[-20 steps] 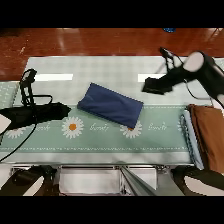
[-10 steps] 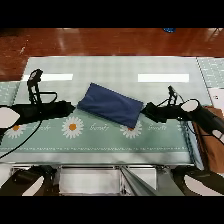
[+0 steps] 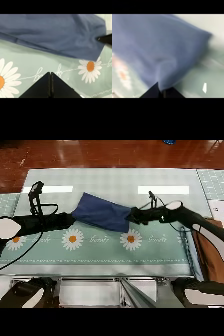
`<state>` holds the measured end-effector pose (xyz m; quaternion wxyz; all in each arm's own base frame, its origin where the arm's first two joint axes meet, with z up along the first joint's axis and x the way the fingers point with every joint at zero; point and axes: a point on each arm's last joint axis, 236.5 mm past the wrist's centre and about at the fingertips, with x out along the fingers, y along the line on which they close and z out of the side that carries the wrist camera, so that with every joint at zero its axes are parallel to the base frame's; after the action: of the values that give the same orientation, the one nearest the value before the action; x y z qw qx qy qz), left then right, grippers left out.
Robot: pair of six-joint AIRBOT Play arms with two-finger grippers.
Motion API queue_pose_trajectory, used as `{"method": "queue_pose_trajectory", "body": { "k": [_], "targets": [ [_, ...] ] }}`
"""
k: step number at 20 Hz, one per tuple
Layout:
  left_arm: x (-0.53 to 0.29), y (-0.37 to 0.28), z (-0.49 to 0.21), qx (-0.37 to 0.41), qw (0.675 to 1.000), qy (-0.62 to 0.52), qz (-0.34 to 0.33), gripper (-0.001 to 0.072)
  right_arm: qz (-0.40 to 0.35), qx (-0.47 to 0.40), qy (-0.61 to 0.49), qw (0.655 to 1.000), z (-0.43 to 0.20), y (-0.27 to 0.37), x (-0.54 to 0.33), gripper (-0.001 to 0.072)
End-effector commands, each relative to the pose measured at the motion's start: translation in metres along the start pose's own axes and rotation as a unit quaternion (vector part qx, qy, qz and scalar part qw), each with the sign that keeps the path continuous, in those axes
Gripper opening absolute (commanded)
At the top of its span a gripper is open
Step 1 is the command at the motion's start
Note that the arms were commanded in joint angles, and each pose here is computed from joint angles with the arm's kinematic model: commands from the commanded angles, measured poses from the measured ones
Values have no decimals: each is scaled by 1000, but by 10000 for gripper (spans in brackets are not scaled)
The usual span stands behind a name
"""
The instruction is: Fold the shirts.
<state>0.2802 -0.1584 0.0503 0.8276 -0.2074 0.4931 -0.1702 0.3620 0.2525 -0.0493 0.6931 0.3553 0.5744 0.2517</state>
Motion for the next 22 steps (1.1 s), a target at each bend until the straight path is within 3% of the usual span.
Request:
{"method": "queue_pose_trajectory", "body": {
  "k": [1,7,12,19,22],
  "targets": [
    [0,0,0,0,1000,0,0,15,-6,-111,-12,994,44,60,-22,17],
    [1,0,2,13,1000,-5,0,15,-27,-168,-117,978,142,125,-164,17],
    [1,1,2,13,1000,-3,1,15,-90,-118,-193,970,173,91,-290,18],
    [4,3,0,10,1000,4,3,15,-155,30,-274,949,132,9,-439,18],
    [4,0,-1,6,1000,6,-2,15,-256,102,-228,934,64,-43,-476,18]
  ]
}}
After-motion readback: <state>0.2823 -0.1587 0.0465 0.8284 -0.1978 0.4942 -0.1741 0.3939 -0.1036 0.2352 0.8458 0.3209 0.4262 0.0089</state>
